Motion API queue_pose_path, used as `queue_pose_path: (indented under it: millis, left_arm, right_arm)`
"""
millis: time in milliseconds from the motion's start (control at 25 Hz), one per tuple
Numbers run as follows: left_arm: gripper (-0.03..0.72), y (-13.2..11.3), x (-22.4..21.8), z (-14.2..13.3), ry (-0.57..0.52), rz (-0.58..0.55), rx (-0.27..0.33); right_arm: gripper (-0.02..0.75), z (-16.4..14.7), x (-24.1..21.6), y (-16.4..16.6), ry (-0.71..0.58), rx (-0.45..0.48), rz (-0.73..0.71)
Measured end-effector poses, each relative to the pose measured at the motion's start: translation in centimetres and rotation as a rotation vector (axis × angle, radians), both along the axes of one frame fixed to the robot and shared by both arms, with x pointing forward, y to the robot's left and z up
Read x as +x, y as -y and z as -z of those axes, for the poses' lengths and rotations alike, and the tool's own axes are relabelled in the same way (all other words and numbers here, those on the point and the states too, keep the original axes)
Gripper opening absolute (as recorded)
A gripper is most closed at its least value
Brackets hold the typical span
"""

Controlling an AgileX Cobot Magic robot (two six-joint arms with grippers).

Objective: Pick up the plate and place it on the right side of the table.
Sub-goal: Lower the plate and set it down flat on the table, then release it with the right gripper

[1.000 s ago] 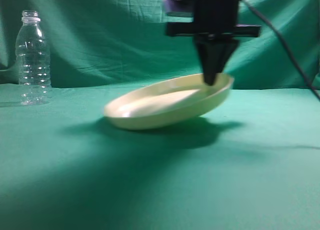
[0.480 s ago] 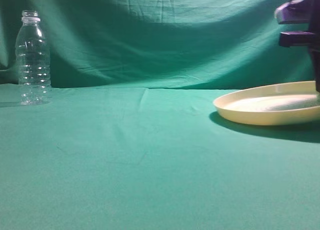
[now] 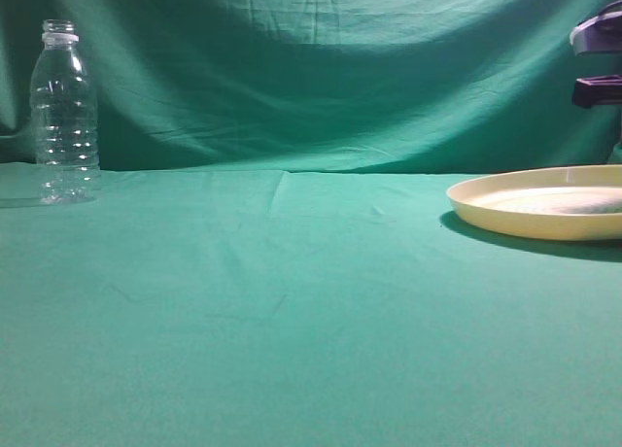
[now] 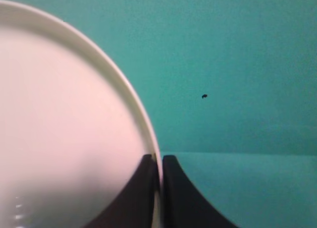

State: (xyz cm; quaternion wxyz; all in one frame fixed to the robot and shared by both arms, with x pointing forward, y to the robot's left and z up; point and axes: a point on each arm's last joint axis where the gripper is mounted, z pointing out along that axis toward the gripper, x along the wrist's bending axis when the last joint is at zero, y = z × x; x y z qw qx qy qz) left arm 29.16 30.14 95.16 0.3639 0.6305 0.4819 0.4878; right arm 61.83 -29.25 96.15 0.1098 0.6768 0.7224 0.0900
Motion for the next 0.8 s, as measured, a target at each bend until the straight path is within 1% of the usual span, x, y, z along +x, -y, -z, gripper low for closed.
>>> queue_pose_path:
  millis: [160,200,280,320,400,520,600,640,680,720,760,800]
  left_arm:
    - [0.000,0.0,0.0,0.0,0.000,0.000,0.000]
    - [0.000,0.0,0.0,0.0,0.000,0.000,0.000]
    - [0.000,0.0,0.0,0.0,0.000,0.000,0.000]
    - [0.000,0.0,0.0,0.0,0.000,0.000,0.000]
    - [0.000,0.0,0.0,0.0,0.000,0.000,0.000]
    - [0.000,0.0,0.0,0.0,0.000,0.000,0.000]
    - [0.000,0.0,0.0,0.0,0.000,0.000,0.000]
    - [0.000,0.0,0.0,0.0,0.000,0.000,0.000]
    - [0.000,0.0,0.0,0.0,0.000,0.000,0.000]
    - [0.000,0.0,0.0,0.0,0.000,0.000,0.000]
    - [0.000,0.0,0.0,0.0,0.000,0.000,0.000]
    - [0.000,0.0,0.0,0.0,0.000,0.000,0.000]
  right_arm:
    - [0.000,1.0,0.3,-0.2,-0.013,0.015,-0.025]
    - [0.055,1.3,0.3,-0.4,-0.021,0.028,-0.041]
    - [0.055,1.9,0.4,-0.8,-0.034,0.065,-0.077]
    - [0.130,2.2,0.5,-1.0,-0.039,0.083,-0.085]
    - [0.216,2.3,0.5,-1.2,-0.041,0.095,-0.104]
    - [0.377,1.8,0.4,-1.2,-0.036,0.095,-0.125]
    - [0.448,0.6,0.4,-1.1,-0.031,0.081,-0.144]
    - [0.443,-0.5,0.6,-1.1,-0.016,0.076,-0.151]
    - [0.443,-0.5,0.6,-1.1,-0.016,0.076,-0.151]
    - [0.443,-3.3,0.8,-1.2,0.018,0.075,-0.155]
    - [0.443,-4.8,0.7,-1.2,0.037,0.079,-0.147]
    - [0.484,-6.5,0.6,-1.2,0.052,0.087,-0.131]
